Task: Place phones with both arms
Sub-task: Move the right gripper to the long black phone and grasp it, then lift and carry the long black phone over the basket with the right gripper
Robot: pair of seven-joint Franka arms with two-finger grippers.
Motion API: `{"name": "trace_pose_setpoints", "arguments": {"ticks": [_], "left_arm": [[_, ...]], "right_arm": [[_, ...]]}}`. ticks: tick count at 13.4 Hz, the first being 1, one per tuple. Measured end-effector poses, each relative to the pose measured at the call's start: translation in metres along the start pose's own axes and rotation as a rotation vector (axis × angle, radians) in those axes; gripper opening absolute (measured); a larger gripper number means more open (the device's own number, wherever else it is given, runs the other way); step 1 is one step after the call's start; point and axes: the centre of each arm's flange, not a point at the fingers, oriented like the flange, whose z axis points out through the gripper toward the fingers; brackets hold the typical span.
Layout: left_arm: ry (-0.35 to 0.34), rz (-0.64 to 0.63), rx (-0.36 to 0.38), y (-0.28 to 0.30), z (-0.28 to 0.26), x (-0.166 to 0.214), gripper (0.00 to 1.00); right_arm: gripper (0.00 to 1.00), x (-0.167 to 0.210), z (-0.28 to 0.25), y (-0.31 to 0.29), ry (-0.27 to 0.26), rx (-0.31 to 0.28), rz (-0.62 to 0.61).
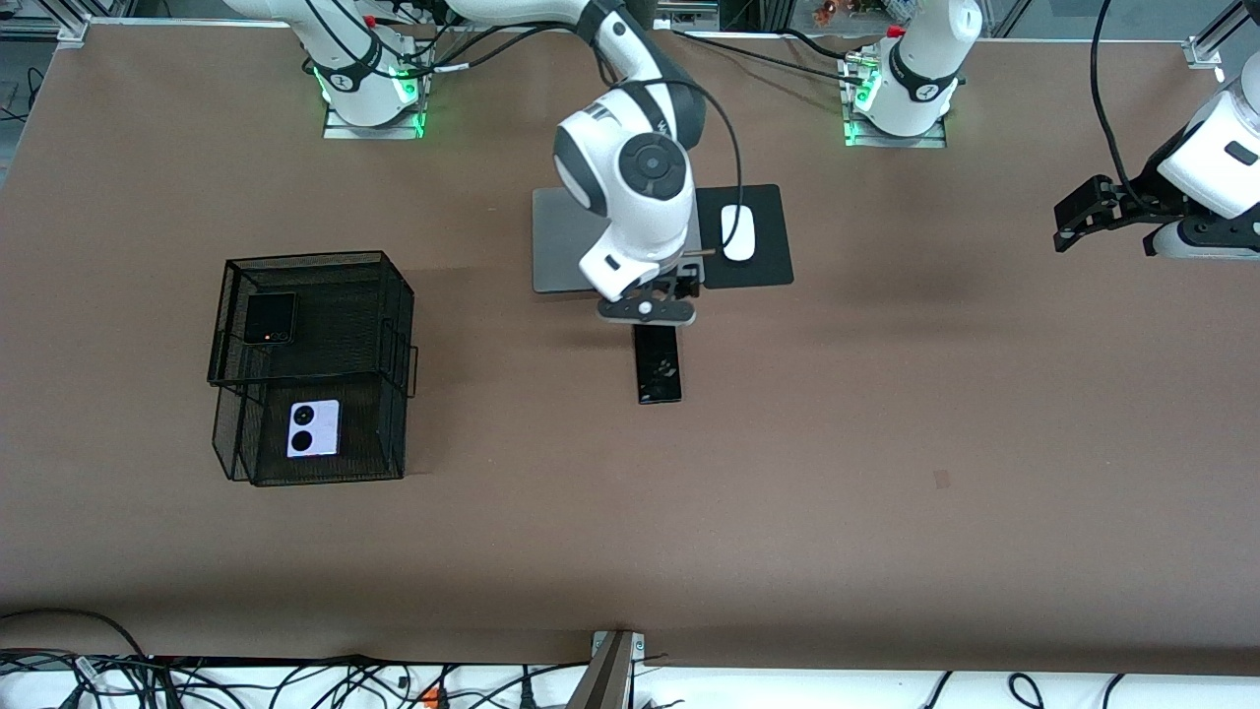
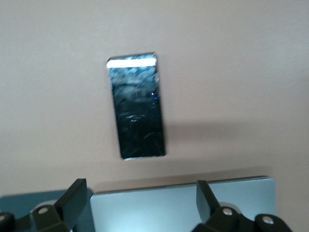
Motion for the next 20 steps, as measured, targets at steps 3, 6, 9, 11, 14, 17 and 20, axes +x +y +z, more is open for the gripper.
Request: {"name": "trace_pose_setpoints", "arguments": {"ticks": [3,6,9,11,14,17,20], "left_arm": [[0.011,0.003,-0.003,0.001,-0.003,0.01,1.0],[0.016,0.003,-0.008,0.0,0.0,0.031,1.0],[0.015,0.009,-0.011,0.003,0.003,0.038,1.0],[0.017,0.013,-0.011,0.006,0.002,0.038,1.0],[0.001,0.013,-0.011,0.006,0.002,0.036,1.0],[-0.048,0.012,-0.01,0.005,0.004,0.03,1.0],[-0.05,0.009,-0.013,0.003,0.003,0.029,1.0]], "right_arm": [[1.0,-0.008,0.029,-0.007,0.029,0.004,-0.012],[1.0,-0.004,0.07,-0.006,0.07,-0.004,-0.021],[1.0,0.0,0.104,-0.007,0.12,-0.002,-0.036],[1.0,0.002,0.122,-0.006,0.141,-0.006,-0.058],[1.0,0.004,0.136,-0.006,0.168,-0.001,-0.076],[1.0,0.004,0.137,-0.006,0.173,0.001,-0.078],[1.0,0.001,0.145,-0.006,0.166,-0.005,-0.08]]}}
